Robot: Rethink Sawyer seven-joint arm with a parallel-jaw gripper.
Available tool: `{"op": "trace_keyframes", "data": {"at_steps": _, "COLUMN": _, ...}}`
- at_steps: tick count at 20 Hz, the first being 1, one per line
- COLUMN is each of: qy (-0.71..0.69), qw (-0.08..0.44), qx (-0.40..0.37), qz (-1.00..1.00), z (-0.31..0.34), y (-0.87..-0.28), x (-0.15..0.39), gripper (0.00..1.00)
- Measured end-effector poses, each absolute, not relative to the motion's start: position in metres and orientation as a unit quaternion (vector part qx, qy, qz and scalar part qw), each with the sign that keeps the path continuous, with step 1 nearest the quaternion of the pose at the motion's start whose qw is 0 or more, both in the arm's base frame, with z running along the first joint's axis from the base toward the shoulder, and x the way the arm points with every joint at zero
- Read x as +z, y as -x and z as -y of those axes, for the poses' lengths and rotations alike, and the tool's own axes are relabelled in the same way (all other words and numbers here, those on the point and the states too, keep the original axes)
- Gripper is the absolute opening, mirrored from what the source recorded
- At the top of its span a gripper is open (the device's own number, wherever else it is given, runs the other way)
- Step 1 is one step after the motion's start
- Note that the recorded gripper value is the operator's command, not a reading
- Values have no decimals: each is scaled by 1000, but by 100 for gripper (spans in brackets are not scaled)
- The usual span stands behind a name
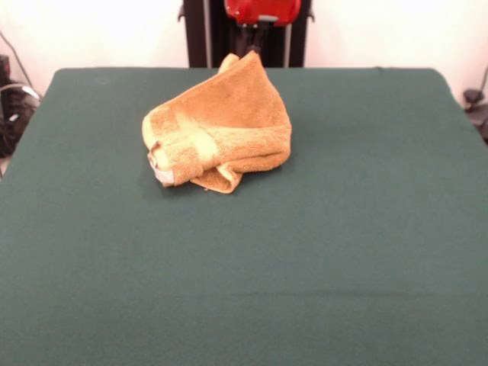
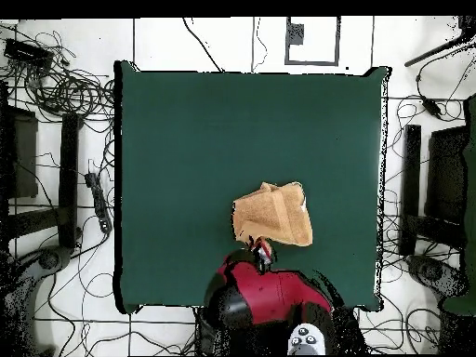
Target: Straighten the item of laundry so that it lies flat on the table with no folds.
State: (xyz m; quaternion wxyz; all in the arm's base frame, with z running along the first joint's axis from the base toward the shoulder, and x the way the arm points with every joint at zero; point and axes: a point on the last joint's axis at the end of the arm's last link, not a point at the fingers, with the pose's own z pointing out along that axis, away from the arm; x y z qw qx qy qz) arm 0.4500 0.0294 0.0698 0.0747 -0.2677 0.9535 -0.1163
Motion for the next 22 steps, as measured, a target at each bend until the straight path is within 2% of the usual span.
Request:
{"op": "trace_keyframes", "data": {"at_steps": 6, "qy": 194, "qw": 86, "qx": -77, "qz": -974, "z": 5, "y": -449, "x": 74, "gripper": 0}}
{"op": "trace_keyframes", "data": {"at_steps": 12, "qy": 135, "qw": 84, "qx": -68, "qz": -985, "z": 39, "y": -443, "x": 79, "gripper": 0}}
{"op": "trace_keyframes", "data": {"at_steps": 22, "qy": 170, "qw": 86, "qx": -65, "qz": -979, "z": 1, "y": -447, "x": 78, "gripper": 0}}
